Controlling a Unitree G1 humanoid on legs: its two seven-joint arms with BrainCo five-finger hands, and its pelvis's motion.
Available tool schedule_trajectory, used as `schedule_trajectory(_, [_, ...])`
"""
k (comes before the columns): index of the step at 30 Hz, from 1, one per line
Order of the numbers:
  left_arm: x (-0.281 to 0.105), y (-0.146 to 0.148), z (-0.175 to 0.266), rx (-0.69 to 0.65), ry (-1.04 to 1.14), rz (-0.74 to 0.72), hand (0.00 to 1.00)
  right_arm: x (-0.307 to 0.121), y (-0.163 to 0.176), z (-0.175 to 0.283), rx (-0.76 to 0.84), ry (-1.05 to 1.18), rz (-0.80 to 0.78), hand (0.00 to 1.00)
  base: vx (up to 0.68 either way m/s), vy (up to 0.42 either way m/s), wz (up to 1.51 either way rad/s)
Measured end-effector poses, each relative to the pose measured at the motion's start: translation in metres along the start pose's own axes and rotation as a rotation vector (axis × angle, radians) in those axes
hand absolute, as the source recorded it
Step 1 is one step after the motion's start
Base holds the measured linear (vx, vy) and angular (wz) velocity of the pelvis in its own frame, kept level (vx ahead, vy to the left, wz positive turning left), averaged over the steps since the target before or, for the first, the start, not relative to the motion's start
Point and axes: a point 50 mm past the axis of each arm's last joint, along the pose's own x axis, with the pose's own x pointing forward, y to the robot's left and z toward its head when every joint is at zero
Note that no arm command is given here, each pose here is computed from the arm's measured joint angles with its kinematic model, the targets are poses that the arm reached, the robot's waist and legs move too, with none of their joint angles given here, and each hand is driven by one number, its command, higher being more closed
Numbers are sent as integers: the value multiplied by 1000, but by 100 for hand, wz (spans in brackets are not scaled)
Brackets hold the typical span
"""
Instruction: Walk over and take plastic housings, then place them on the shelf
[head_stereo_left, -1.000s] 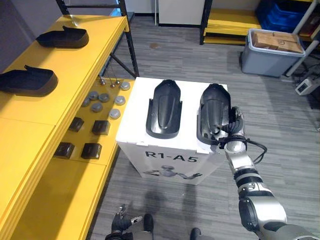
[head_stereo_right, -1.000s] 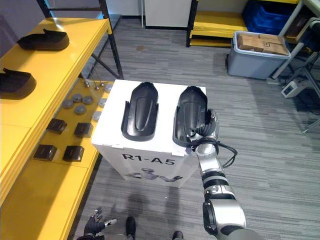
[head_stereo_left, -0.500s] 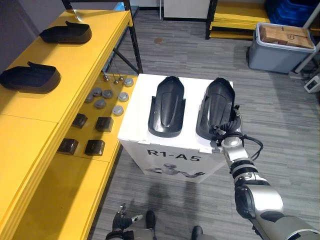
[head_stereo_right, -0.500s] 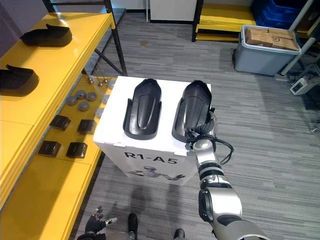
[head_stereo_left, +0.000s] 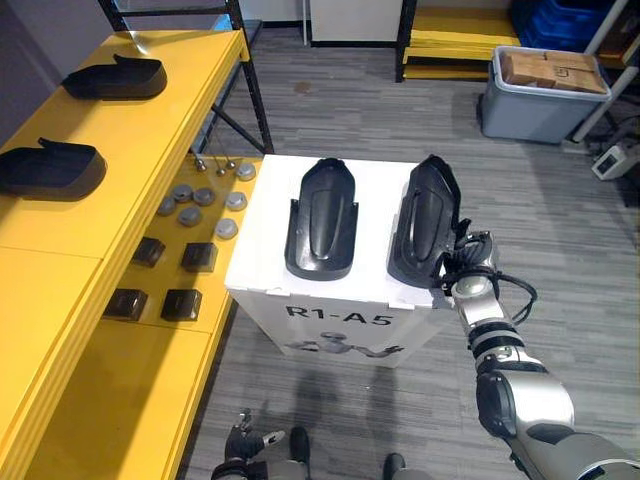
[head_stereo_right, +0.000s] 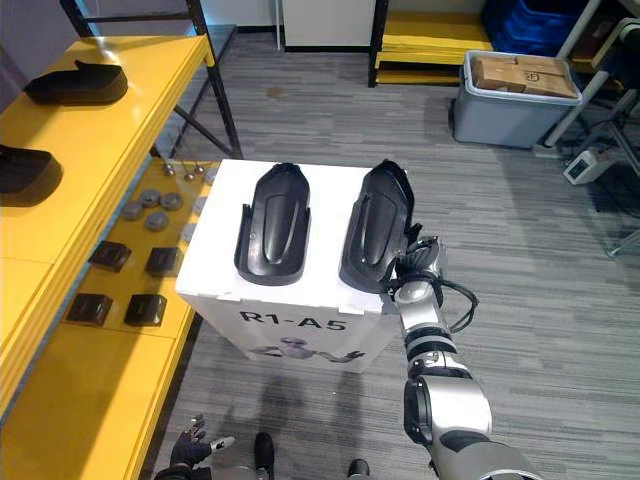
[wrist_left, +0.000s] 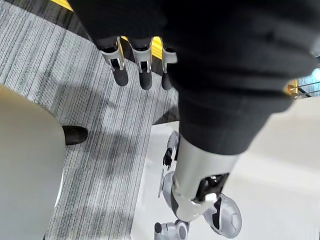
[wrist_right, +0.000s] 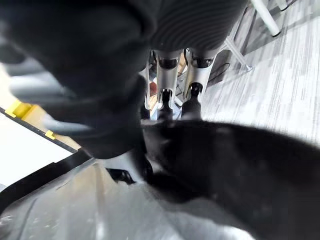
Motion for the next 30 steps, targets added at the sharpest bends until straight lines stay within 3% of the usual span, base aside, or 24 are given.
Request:
schedule_trajectory(13, [-1,0,1,-7,-5,-2,0,-21,-12,-26,-15,-50,-16,100,-24,9,1])
schedule_trajectory(30, [-5,3,2,-39,-20,6,0,-50,-35,-23,20,-188,-143,100,-23,6,3])
